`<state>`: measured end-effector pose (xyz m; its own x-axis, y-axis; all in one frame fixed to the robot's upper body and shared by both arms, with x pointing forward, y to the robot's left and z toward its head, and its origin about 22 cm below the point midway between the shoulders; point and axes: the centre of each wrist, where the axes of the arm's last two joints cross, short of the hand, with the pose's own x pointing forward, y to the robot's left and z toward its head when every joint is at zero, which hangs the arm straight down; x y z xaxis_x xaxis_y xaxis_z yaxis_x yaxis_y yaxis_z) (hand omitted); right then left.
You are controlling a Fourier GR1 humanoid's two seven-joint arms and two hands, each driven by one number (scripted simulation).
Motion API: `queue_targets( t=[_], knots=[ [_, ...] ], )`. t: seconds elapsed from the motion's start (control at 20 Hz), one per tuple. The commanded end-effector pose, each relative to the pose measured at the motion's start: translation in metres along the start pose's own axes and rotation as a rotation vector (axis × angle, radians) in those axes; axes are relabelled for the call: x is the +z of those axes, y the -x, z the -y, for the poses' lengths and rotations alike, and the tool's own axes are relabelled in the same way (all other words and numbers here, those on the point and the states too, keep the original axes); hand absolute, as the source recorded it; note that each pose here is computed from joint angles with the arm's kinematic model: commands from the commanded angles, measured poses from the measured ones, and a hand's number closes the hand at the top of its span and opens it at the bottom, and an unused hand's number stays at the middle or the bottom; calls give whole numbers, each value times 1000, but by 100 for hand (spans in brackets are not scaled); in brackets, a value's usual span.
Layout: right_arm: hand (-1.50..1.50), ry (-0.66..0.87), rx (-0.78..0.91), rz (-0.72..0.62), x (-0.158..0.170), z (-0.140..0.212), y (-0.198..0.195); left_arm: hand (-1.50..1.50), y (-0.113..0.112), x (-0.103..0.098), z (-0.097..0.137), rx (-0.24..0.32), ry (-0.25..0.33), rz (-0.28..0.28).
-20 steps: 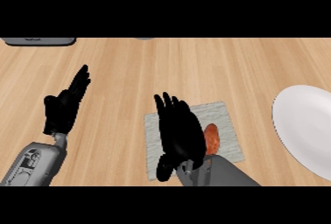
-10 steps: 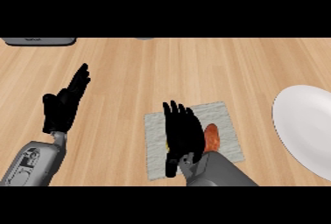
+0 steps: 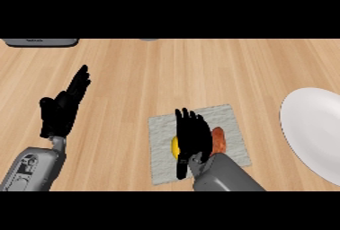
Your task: Pick the lemon from the placemat and place it in the plate
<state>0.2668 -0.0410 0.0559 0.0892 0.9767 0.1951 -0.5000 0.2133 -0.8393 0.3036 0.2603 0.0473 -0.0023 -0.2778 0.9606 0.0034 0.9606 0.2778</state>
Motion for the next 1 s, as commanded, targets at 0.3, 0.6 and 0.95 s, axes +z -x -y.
queue_targets(
  t=[0.3,0.6,0.95],
  knots=[
    [150,93,54,-28,-5,-13,8,0,11,-7,0,5,-17,-14],
    [150,116,60,-11,-16,-13,11,0,10,7,-5,19,11,-8],
    [150,287,57,22,-3,35,120,0,13,6,-5,3,-51,-26]
  ],
)
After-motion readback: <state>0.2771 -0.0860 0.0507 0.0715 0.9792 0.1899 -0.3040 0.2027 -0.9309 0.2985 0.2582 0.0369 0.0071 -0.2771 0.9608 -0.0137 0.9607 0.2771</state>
